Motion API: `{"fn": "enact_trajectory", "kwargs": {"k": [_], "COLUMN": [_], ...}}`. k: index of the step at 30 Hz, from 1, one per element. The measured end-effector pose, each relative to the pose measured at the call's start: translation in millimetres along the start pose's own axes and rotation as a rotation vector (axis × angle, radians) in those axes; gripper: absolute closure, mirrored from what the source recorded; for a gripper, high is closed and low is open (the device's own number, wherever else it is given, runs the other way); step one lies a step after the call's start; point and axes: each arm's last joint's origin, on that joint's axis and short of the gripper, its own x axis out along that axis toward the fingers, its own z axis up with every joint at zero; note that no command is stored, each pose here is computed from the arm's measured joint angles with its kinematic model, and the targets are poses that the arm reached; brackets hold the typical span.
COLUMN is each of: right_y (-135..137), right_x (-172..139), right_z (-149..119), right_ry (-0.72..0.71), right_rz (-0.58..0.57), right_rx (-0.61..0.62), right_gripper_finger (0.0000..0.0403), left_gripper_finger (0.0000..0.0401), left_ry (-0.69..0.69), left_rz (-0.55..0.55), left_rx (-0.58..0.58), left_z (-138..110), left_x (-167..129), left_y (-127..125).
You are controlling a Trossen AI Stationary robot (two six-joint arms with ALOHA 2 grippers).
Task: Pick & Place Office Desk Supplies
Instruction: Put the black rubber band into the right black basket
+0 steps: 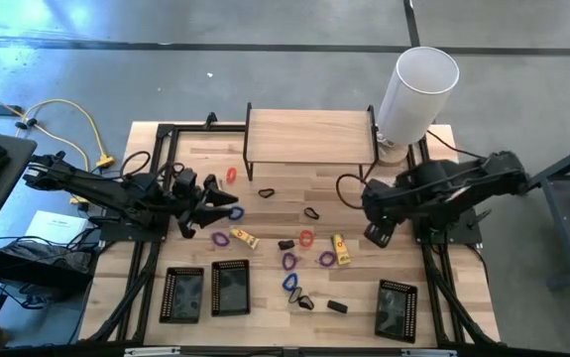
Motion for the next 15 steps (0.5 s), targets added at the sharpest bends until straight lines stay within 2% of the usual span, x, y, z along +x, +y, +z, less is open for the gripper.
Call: {"fn": "enact_trajectory", "kwargs": {"k": [4, 8, 11, 15], "right_y": [-10, -18, -23, -28], "right_x": [21, 49, 75, 108], "right_z": [0, -1, -2, -7], "right_ry": [0.035, 0.066, 0.126, 0.162], "right_rz": [-0.081, -0.177, -0.193, -0.19], "right_rx": [0.103, 0.168, 0.201, 0.217], "right_gripper_finger": [0.0242, 0.0187, 0.0164, 0.0153], "left_gripper_finger": [0.0204, 0.0204, 0.0204, 0.0204], "left_ry": [-0.038, -0.042, -0.037, -0.033], "left_rz": [0.067, 0.075, 0.078, 0.08], "left_rx": [0.0, 0.0, 0.002, 0.003], "left_z": [1, 1, 0, 0], "left_x": [0, 0, 0, 0], "left_y": [2, 2, 3, 3]}}
